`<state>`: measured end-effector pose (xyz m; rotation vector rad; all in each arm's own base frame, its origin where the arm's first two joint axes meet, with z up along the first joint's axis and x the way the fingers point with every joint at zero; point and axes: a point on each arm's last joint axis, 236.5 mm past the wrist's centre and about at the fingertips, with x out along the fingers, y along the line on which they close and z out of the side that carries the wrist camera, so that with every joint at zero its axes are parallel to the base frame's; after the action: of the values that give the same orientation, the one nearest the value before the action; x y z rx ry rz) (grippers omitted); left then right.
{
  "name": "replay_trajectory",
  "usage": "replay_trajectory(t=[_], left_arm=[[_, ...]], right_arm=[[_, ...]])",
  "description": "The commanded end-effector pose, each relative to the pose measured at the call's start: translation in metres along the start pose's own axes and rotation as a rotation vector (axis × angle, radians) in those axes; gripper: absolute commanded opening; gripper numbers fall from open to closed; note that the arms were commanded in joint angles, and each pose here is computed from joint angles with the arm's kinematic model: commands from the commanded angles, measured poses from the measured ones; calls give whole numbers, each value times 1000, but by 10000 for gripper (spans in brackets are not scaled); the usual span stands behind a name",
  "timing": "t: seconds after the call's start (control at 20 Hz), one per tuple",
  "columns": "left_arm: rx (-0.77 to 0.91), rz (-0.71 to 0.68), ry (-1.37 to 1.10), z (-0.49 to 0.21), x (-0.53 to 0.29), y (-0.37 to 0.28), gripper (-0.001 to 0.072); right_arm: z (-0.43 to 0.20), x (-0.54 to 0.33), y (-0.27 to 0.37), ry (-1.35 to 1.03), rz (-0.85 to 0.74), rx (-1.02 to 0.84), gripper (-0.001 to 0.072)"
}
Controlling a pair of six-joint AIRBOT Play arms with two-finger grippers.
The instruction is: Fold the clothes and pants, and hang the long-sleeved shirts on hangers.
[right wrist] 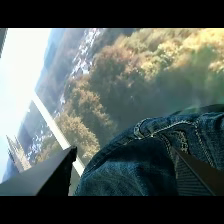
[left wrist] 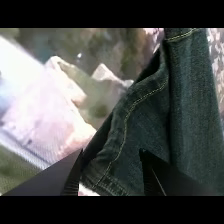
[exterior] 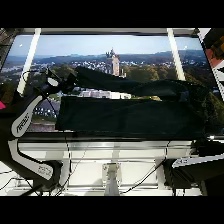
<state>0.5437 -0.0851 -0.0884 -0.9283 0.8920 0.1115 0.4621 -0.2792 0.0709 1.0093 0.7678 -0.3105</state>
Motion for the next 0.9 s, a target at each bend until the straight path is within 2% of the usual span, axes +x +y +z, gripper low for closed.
replay_trajectory(t=[0.0,0.05,0.15,0.25,0.4,0.5,0.6,0.85], left_arm=[[-4,4,17,-4,4,1,257],[-11,0,18,-5,5,0,143],[-21,-5,19,-5,4,-1,97],[13,-10,17,-4,1,-4,71],[187,-18,12,1,-11,-12,63],[280,17,62,-9,-16,-5,18],[361,53,97,-14,-23,2,19],[439,-6,-72,27,-65,-40,17]], right_arm=[[0,0,0,0,0,0,676],[0,0,0,-1,-1,0,676],[1,0,-2,-5,-8,-4,675],[0,3,-7,1,-20,-6,675],[-19,21,-23,99,-32,-29,674],[-34,35,-40,173,-52,-17,674],[-42,45,-63,216,-107,-62,674],[-47,54,-107,252,-239,-96,674]])
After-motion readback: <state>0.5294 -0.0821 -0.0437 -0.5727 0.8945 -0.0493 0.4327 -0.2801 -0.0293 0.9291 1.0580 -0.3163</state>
